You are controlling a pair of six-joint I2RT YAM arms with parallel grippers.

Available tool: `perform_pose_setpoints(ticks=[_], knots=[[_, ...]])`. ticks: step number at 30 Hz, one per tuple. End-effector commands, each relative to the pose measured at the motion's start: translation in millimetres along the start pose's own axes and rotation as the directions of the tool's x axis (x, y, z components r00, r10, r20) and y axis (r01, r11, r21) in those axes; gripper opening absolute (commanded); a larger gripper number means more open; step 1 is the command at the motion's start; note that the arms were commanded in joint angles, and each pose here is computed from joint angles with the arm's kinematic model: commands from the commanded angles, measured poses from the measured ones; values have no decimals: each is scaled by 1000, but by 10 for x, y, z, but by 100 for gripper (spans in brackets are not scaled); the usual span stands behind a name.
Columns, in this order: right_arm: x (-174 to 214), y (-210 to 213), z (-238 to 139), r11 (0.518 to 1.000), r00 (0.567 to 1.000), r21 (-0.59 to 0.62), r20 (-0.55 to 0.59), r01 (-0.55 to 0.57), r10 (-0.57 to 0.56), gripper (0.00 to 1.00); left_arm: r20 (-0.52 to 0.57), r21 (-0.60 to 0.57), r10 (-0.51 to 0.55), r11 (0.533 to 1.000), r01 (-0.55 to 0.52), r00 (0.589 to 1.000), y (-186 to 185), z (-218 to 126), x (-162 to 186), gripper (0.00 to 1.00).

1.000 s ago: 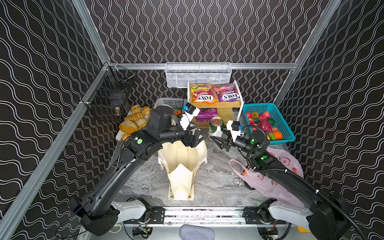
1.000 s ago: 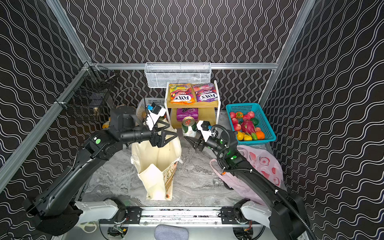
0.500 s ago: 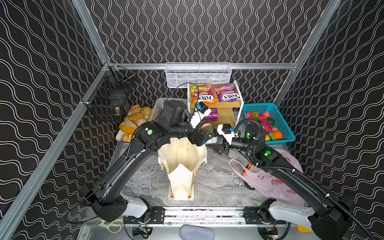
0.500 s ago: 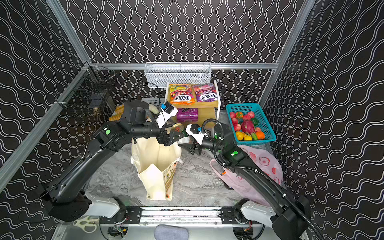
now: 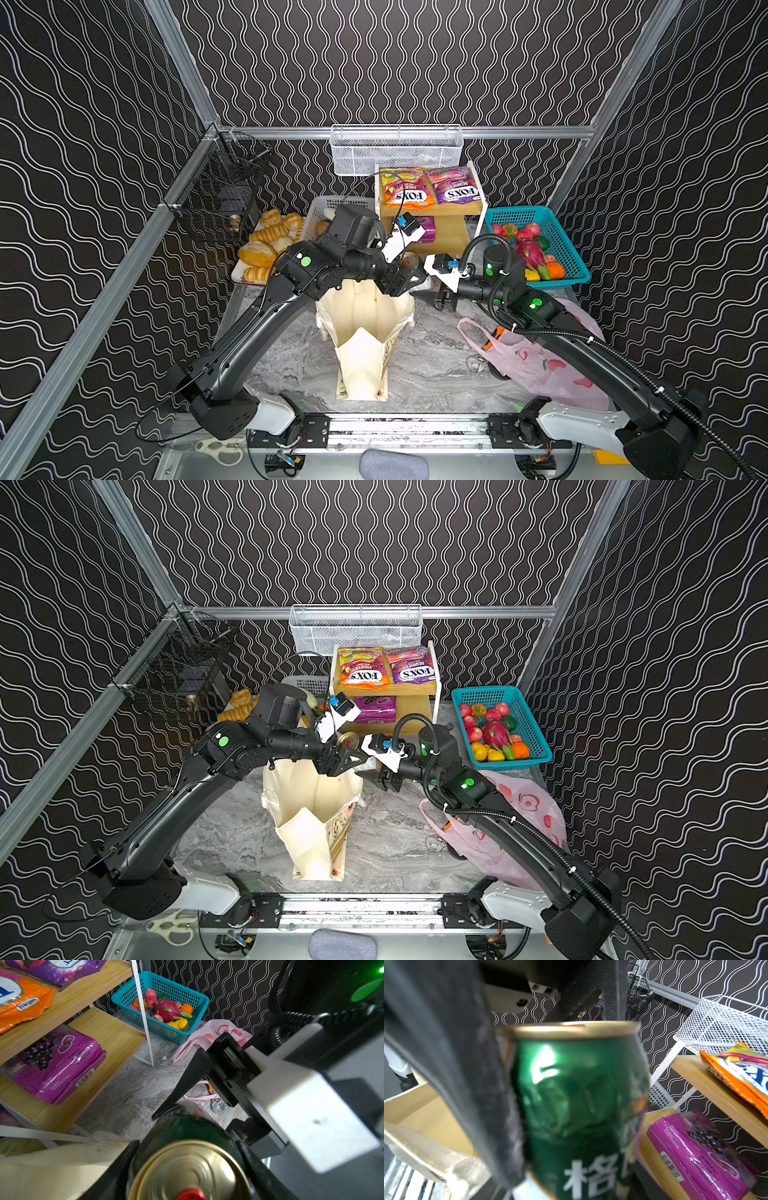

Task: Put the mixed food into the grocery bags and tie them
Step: 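Bring the green can to the left gripper and grasp it there, then lower the can into the tote with the left gripper while the right holds it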

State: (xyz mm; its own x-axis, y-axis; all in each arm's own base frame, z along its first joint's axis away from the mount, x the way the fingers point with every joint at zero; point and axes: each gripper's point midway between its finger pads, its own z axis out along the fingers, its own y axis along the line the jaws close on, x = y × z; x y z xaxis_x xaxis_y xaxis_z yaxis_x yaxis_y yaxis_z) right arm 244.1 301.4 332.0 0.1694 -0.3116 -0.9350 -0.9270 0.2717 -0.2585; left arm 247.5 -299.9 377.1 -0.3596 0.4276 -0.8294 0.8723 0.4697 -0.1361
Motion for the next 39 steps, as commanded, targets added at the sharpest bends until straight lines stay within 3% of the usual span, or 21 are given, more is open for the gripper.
perform_pose_setpoints(ticks=[1, 3, 5, 8, 11, 14, 18, 20, 22, 24, 27, 31, 33, 36, 39], knots=[[-266, 17, -42, 994, 990, -1, 92, 105, -105, 50, -7, 3, 1, 1000, -1, 1000, -9, -9, 17, 54], [-275, 35, -52, 995, 990, -6, 99, 102, -101, 55, -2, -13, -6, 1000, 6, 1000, 10, -32, 6, 38], [-273, 22, -76, 996, 991, 10, 100, 87, -88, 70, 27, -50, -17, 999, 19, 999, 47, -109, -37, 39], [-271, -17, -143, 998, 995, 49, 90, 36, -41, 87, 100, -68, -26, 997, 33, 995, 32, -257, -140, 30], [-294, 61, -193, 1000, 994, 17, 104, -16, 14, 95, 138, -91, -49, 994, 62, 989, 50, -360, -199, 22], [-292, 117, -233, 998, 991, 0, 119, -68, 67, 100, 135, -141, -65, 986, 84, 989, 127, -406, -187, 21], [-182, -165, -250, 965, 975, 158, 107, -211, 196, 100, 96, -368, -119, 918, 146, 988, 496, -552, -9, 17], [-7, -478, -256, 867, 923, 317, 119, -384, 365, 100, 71, -471, -152, 866, 168, 986, 667, -610, 143, 23], [282, -717, -250, 705, 816, 439, 128, -557, 564, 99, 37, -524, -181, 834, 173, 983, 782, -581, 289, 21], [518, -714, -163, 614, 713, 439, 94, -656, 695, 96, 5, -554, -224, 810, 189, 974, 863, -520, 414, 20], [621, -585, 4, 516, 572, 367, 56, -774, 818, 92, -31, -598, -307, 768, 228, 951, 963, -411, 607, 22], [524, -397, 208, 422, 438, 180, 61, -889, 897, 87, -23, -637, -368, 722, 270, 929, 1081, -252, 798, 22], [496, -380, 269, 393, 404, 125, 77, -911, 912, 83, -16, -642, -387, 711, 287, 922, 1126, -159, 866, 22], [523, -388, 336, 376, 385, 117, 66, -919, 921, 80, 1, -661, -416, 682, 313, 909, 1203, -43, 999, 21], [546, -382, 390, 400, 406, 129, 25, -907, 913, 78, 24, -659, -428, 673, 336, 903, 1237, 70, 1104, 21]])
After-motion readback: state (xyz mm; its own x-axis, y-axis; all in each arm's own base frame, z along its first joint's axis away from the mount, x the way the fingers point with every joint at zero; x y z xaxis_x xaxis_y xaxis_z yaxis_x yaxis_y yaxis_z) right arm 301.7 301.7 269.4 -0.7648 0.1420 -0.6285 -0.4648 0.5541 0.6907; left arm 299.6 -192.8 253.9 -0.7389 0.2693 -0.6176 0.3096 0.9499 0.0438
